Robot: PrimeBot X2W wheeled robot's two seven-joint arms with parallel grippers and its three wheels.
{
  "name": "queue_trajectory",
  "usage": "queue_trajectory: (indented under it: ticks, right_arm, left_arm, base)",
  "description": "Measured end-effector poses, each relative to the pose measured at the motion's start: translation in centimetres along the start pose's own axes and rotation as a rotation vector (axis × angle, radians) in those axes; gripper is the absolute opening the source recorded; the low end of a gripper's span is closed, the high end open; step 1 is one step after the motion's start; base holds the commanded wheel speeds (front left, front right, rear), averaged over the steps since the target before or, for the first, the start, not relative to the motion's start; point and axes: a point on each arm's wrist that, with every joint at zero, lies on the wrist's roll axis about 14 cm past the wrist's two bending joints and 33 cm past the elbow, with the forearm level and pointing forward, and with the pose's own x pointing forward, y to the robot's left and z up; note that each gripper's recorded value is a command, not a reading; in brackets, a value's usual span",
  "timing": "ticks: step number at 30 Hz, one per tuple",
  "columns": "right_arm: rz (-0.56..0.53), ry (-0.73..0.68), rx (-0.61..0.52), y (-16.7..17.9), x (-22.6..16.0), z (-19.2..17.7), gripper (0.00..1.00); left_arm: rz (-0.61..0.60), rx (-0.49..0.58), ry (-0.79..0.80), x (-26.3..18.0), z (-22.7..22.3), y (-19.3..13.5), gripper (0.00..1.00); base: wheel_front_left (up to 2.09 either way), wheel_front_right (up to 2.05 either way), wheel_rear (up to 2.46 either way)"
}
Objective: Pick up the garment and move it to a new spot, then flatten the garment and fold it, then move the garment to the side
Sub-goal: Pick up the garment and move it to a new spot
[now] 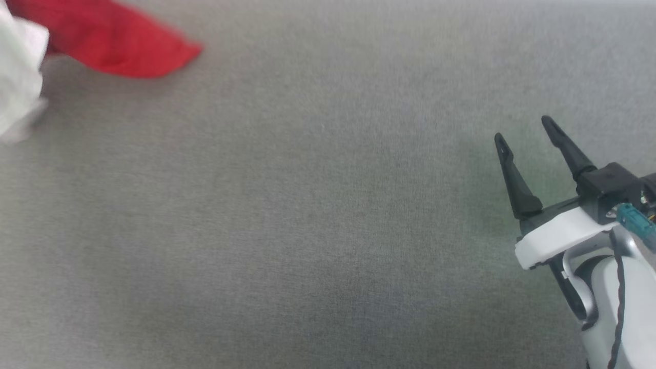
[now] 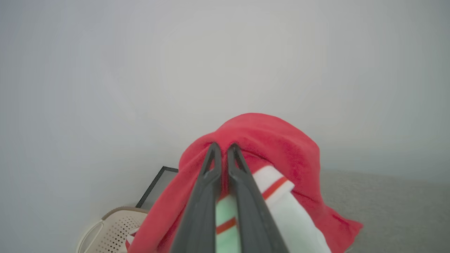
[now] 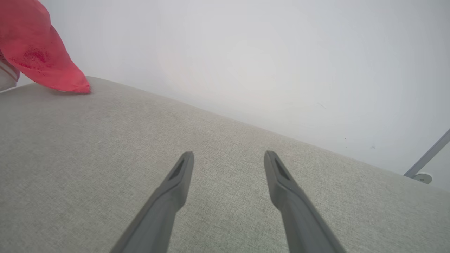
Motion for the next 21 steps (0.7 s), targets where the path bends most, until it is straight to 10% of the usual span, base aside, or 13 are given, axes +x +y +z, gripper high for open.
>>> queue_trajectory:
  ticks: [21]
  right_arm:
    - [-0.101, -0.181, -0.020, -1.2, -4.0, 7.2, 1.00]
  left_arm:
    - [-0.243, 0.143, -0.332, -6.7, 16.8, -5.9, 0.00]
  base:
    - [0.00, 0.00, 0.00]
